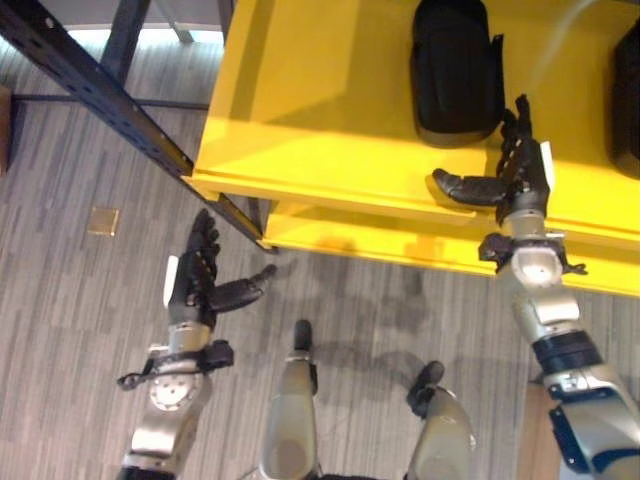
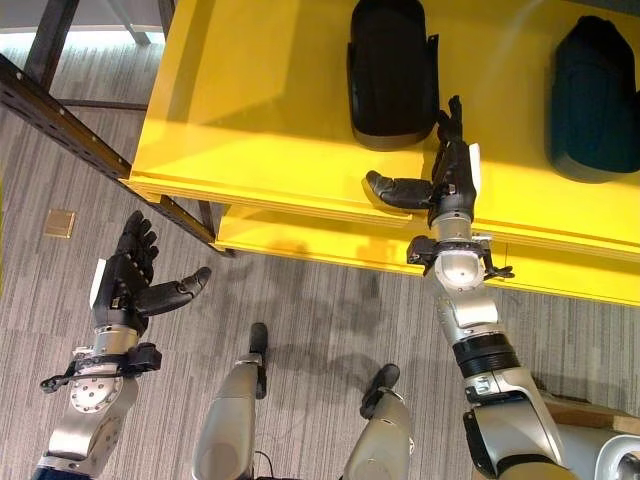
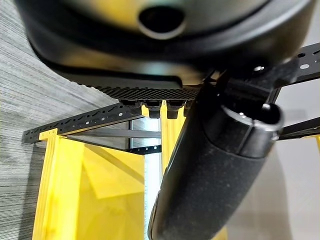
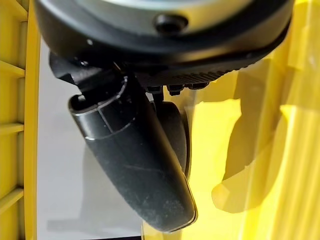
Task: Move parts from the plastic box to the shelf.
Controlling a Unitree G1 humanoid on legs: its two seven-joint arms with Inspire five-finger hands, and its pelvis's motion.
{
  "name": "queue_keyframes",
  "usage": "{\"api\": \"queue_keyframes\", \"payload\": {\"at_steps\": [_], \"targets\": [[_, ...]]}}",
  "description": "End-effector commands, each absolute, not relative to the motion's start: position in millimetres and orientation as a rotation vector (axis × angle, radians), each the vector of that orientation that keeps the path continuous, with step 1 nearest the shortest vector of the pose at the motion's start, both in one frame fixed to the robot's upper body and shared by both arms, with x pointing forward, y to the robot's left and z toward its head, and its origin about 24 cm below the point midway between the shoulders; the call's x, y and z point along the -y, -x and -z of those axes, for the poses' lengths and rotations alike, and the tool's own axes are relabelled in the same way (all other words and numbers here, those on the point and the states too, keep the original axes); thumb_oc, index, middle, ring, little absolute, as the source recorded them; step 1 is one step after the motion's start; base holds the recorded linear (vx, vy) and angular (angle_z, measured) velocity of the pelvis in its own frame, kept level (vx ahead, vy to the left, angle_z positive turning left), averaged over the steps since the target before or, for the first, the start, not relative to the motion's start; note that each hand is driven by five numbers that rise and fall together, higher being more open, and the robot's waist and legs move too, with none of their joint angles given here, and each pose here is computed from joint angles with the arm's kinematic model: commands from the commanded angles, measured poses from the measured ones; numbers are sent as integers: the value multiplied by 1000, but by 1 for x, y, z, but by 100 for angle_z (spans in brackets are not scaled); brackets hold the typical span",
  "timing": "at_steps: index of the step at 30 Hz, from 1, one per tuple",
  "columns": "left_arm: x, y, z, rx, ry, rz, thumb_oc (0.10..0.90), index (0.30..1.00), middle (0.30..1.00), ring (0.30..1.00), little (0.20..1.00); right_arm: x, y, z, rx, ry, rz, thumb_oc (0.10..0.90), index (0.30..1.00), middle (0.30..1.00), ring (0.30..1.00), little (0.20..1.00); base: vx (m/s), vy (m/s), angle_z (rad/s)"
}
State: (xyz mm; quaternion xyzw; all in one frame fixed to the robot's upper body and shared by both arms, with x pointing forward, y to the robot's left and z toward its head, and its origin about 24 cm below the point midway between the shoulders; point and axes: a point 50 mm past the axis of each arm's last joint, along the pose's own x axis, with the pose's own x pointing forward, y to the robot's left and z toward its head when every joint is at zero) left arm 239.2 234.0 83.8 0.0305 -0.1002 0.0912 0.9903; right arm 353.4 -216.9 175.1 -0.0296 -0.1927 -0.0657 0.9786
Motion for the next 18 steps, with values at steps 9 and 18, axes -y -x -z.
{"api": "queue_keyframes", "payload": {"at_steps": [9,18], "targets": [[-234,-233,-121,415,-60,-173,900,1000,1000,1000,1000,189,-344,-195,523,14,-13,900,1000,1000,1000,1000,0,0,0],[-235,-233,-119,411,-57,-183,900,1000,1000,1000,1000,191,-345,-192,513,7,6,900,1000,1000,1000,1000,0,0,0]]}}
